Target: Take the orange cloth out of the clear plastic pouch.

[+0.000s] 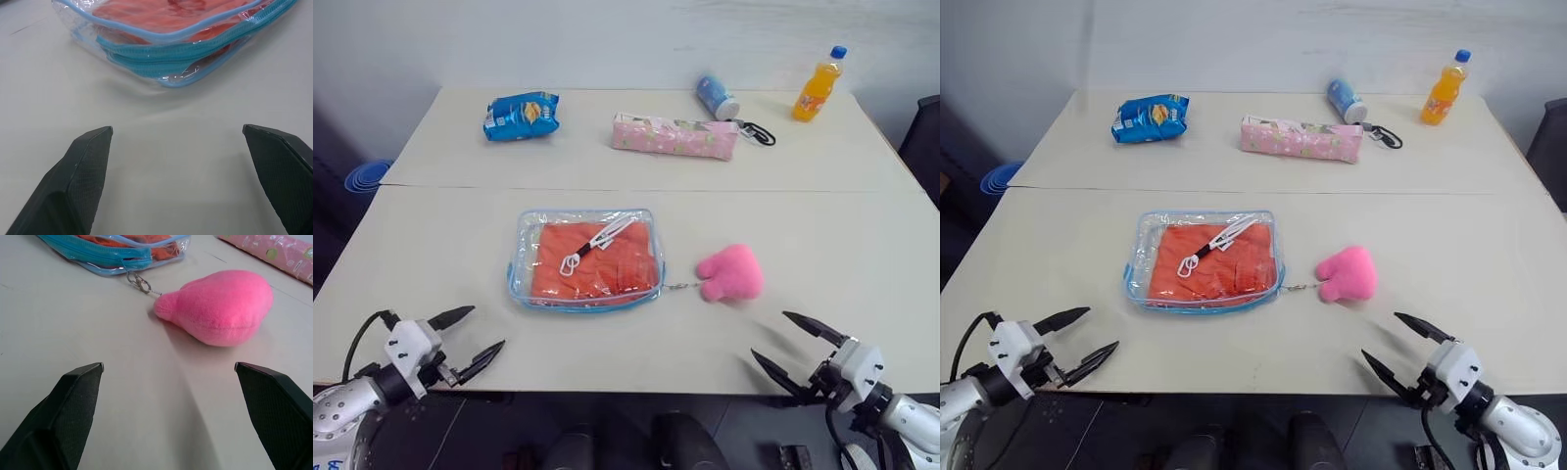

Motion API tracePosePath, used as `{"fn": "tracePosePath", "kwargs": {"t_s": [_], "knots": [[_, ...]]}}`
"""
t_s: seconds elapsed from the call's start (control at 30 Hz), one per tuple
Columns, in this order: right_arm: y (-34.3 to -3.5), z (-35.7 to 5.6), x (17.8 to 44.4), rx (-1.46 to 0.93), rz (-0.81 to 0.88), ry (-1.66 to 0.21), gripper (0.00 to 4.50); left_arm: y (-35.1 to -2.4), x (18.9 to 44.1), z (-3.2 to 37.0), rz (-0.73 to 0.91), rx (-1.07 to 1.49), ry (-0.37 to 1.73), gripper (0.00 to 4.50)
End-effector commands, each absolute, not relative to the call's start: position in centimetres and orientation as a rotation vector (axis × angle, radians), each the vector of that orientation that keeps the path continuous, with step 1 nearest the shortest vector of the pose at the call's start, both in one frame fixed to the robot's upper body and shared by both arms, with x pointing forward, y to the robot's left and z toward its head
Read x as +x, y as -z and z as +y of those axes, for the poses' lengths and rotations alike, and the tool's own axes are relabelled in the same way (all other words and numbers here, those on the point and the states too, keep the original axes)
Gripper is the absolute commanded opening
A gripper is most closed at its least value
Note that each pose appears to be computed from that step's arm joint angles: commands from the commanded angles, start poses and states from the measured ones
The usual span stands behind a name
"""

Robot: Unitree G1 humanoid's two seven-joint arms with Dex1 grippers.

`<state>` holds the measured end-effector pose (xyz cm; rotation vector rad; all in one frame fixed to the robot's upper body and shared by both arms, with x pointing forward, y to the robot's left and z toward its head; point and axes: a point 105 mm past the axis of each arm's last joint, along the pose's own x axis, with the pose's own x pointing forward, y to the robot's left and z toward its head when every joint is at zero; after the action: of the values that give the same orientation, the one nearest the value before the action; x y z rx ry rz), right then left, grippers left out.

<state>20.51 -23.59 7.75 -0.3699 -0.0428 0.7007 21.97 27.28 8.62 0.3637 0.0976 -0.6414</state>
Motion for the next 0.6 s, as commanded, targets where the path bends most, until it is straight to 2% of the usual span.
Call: {"fn": "tracePosePath", "kwargs": {"t_s": [0.03, 0.43, 0.6], "knots": [[-8.5, -23.9, 20.4, -0.388, -0.076, -0.702, 4.50, -9.4, 22.2, 26.9, 0.081, 0.367, 0.624, 4.48], [-8.1, -23.7, 20.6, -0.359, -0.066, -0.747, 4.50, -11.1, 22.3, 26.0, 0.071, 0.318, 0.651, 4.48], [-7.8, -24.1, 20.8, -0.363, -0.072, -0.742, 4.50, -11.7, 21.5, 26.0, 0.081, 0.253, 0.688, 4.48]]}}
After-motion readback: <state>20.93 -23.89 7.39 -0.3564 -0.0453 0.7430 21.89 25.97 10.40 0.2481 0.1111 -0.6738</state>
